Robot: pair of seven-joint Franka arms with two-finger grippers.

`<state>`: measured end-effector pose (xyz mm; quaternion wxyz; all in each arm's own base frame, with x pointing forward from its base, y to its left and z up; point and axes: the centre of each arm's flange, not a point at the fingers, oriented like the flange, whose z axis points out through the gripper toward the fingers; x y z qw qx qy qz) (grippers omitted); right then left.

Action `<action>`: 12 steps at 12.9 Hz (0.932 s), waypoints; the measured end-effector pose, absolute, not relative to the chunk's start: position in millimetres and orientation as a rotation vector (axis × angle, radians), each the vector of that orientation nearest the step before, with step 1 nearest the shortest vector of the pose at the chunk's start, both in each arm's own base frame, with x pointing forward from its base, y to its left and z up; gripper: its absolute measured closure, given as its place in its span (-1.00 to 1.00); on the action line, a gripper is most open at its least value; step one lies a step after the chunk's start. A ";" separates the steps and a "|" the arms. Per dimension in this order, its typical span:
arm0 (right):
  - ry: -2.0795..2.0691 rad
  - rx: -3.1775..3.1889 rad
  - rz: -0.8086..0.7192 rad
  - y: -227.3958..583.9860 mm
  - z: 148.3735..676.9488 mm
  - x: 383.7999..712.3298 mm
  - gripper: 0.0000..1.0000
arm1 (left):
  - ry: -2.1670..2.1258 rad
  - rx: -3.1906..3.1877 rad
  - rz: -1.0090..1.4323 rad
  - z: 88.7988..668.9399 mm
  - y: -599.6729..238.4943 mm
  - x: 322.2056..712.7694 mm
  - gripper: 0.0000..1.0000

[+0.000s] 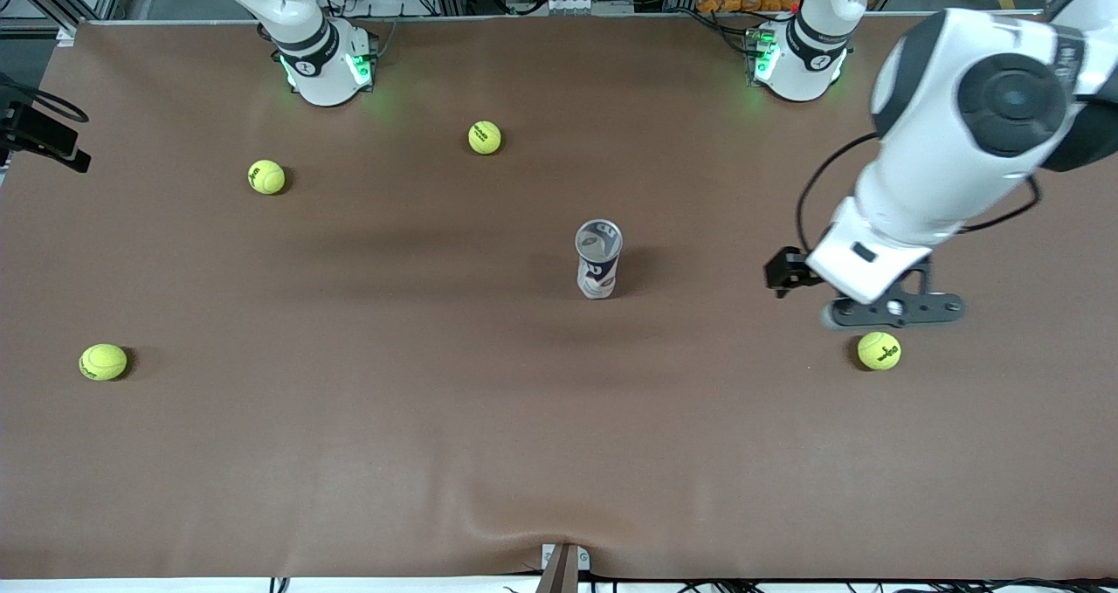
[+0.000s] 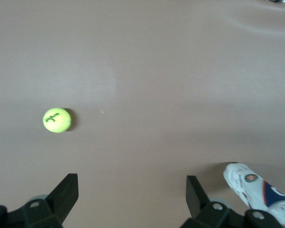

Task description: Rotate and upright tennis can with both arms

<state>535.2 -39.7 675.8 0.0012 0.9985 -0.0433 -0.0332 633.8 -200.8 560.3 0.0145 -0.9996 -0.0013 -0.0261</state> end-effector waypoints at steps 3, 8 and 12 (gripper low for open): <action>-0.136 3.135 -0.107 -39.7 675.7 535.1 -1.00 | 0.110 -3.104 -0.106 578.0 -124.9 645.6 -1.00; -0.261 3.124 -0.114 -39.5 675.4 534.5 -1.00 | 0.183 -3.089 -0.087 618.1 -60.1 624.5 -1.00; -0.287 3.121 -0.113 -37.9 675.6 534.6 -1.00 | 0.134 -3.120 -0.046 632.7 -44.0 587.6 -1.00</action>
